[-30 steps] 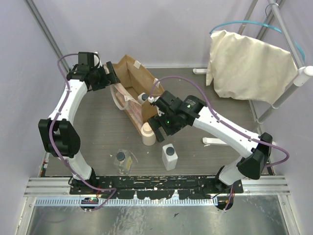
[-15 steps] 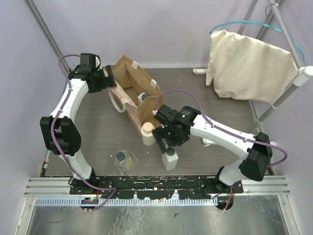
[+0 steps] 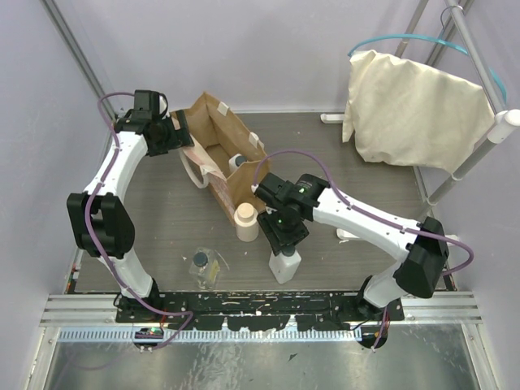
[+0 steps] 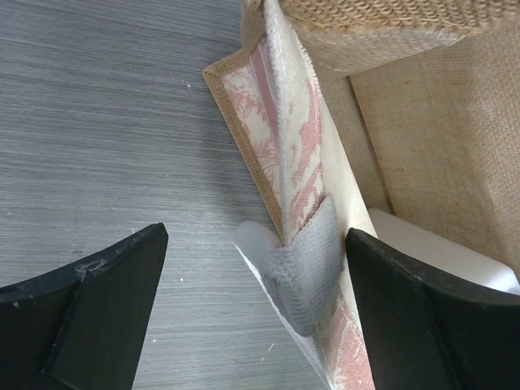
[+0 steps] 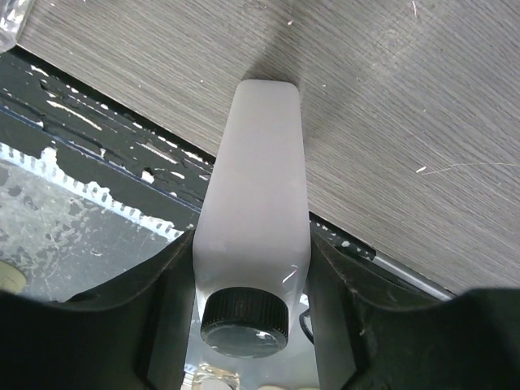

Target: Place the personal care products into the canvas bag

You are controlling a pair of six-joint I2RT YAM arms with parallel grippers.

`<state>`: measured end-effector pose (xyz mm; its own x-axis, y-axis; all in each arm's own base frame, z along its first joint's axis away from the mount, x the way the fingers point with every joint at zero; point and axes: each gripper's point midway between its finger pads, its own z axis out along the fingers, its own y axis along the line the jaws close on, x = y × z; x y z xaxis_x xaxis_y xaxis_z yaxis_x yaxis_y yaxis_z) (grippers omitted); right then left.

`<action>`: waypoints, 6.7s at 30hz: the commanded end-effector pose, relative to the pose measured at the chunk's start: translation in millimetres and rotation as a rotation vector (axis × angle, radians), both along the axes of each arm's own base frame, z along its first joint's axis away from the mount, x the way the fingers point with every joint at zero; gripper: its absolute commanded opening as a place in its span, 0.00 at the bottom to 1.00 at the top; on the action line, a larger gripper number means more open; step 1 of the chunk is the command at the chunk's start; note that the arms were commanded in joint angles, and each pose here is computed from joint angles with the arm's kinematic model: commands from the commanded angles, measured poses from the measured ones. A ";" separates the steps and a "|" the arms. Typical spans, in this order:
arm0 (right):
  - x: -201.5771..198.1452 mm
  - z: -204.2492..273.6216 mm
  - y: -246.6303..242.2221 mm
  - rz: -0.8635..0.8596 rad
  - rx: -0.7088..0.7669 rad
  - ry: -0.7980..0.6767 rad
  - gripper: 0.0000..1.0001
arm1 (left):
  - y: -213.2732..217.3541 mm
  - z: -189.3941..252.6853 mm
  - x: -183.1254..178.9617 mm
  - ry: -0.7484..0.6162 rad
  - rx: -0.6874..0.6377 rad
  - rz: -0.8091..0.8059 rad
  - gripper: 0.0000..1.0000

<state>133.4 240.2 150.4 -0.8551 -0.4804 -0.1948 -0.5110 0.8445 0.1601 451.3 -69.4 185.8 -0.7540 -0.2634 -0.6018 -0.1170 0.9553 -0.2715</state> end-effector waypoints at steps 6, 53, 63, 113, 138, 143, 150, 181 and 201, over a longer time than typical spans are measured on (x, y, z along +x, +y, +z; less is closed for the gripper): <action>19.6 44.4 9.2 0.020 0.025 -0.102 0.12 | -0.6 2.9 0.1 -0.010 -0.005 -0.016 0.98; 43.7 12.4 7.3 0.078 -0.118 -0.140 0.03 | 3.7 2.6 2.7 -0.009 -0.007 -0.018 0.98; 80.1 161.8 24.6 0.077 0.424 -0.405 0.01 | 2.9 7.2 3.7 -0.031 -0.020 -0.019 0.98; 205.9 156.6 132.1 0.269 0.338 -0.565 0.01 | 16.2 14.0 -14.6 -0.022 0.009 -0.001 0.98; 222.7 33.0 132.3 0.318 0.082 -0.407 0.01 | 4.2 47.3 -22.6 -0.061 -0.040 -0.057 0.98; 225.3 17.7 137.5 0.338 0.080 -0.391 0.01 | 3.4 46.3 -24.0 -0.057 -0.048 -0.056 0.98; 228.0 -2.4 140.3 0.355 0.062 -0.370 0.07 | 3.0 45.4 -22.0 -0.058 -0.049 -0.058 0.98; 186.6 192.4 61.5 0.091 0.290 -0.777 0.99 | 0.8 33.4 -11.1 -0.080 -0.061 -0.056 0.98; 111.8 54.3 78.3 0.179 0.286 -0.517 1.00 | 3.5 43.0 -16.8 -0.088 -0.046 -0.057 0.98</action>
